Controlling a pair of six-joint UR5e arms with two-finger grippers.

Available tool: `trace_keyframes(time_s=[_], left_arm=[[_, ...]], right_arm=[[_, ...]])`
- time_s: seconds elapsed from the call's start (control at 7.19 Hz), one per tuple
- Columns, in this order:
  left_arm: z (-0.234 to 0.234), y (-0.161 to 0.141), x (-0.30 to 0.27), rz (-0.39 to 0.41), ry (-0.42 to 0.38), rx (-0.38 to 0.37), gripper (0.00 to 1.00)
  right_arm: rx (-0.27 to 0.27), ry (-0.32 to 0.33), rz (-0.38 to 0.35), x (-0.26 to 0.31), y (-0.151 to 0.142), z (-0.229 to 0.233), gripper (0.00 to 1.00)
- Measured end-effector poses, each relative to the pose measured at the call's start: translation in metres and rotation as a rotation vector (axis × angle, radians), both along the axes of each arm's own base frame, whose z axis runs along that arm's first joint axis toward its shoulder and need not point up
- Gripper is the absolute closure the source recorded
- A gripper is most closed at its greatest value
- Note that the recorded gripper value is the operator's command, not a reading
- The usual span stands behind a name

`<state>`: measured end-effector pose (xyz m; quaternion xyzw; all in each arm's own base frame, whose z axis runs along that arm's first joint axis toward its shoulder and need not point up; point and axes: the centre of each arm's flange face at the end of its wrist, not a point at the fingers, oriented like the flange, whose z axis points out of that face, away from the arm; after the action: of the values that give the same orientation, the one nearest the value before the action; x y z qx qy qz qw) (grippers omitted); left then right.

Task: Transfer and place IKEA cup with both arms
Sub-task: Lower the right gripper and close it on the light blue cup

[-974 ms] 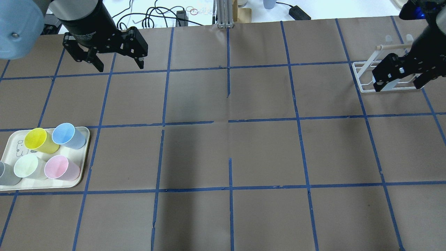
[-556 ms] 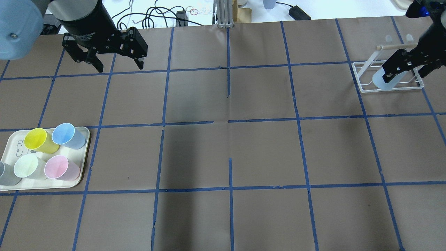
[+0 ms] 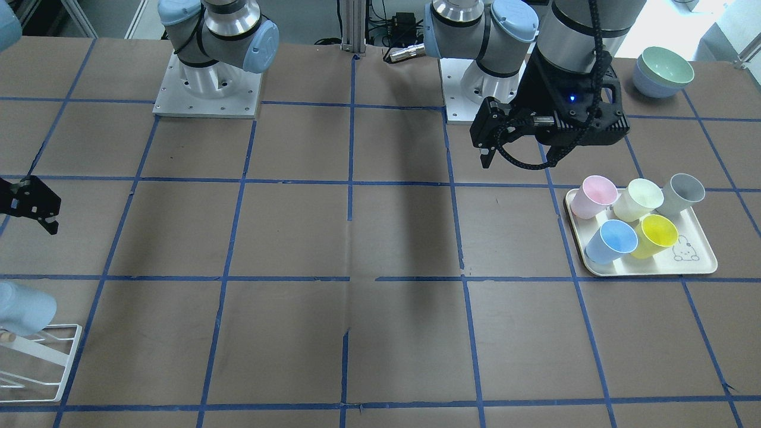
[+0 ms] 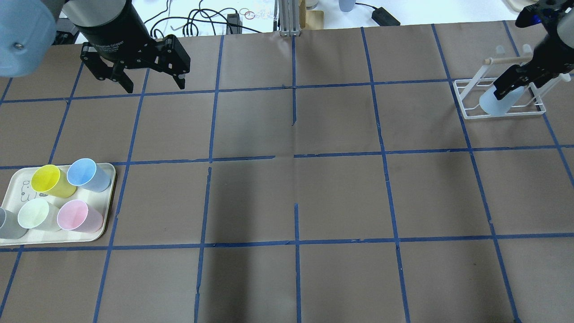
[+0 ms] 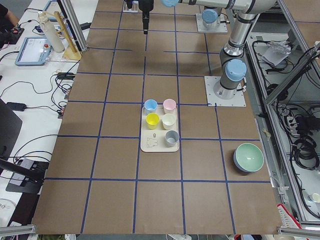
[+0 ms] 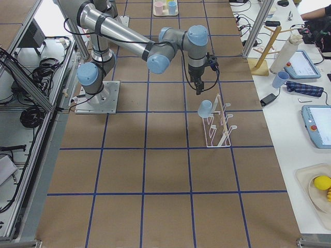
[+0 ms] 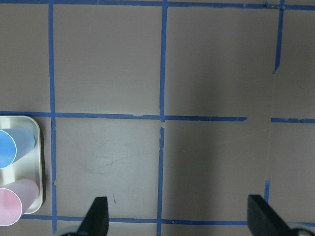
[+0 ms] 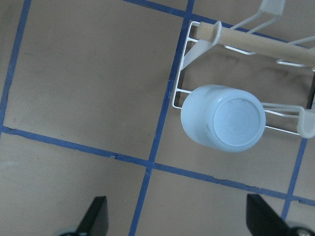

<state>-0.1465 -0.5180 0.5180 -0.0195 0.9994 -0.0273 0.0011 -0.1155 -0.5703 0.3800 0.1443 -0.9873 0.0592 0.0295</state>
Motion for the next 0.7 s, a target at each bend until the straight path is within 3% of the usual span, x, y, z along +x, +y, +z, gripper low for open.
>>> trace_keyframes(time_s=[0.42,0.7], left_arm=[[-0.001,-0.001,-0.001,0.000,0.005,0.001,0.00],[-0.001,-0.001,-0.001,0.000,0.006,0.002,0.00]], right_arm=[[-0.035,0.030,0.087,-0.017,-0.025,-0.028,0.00],[-0.047,0.031,0.102,-0.024,-0.035,-0.041,0.00]])
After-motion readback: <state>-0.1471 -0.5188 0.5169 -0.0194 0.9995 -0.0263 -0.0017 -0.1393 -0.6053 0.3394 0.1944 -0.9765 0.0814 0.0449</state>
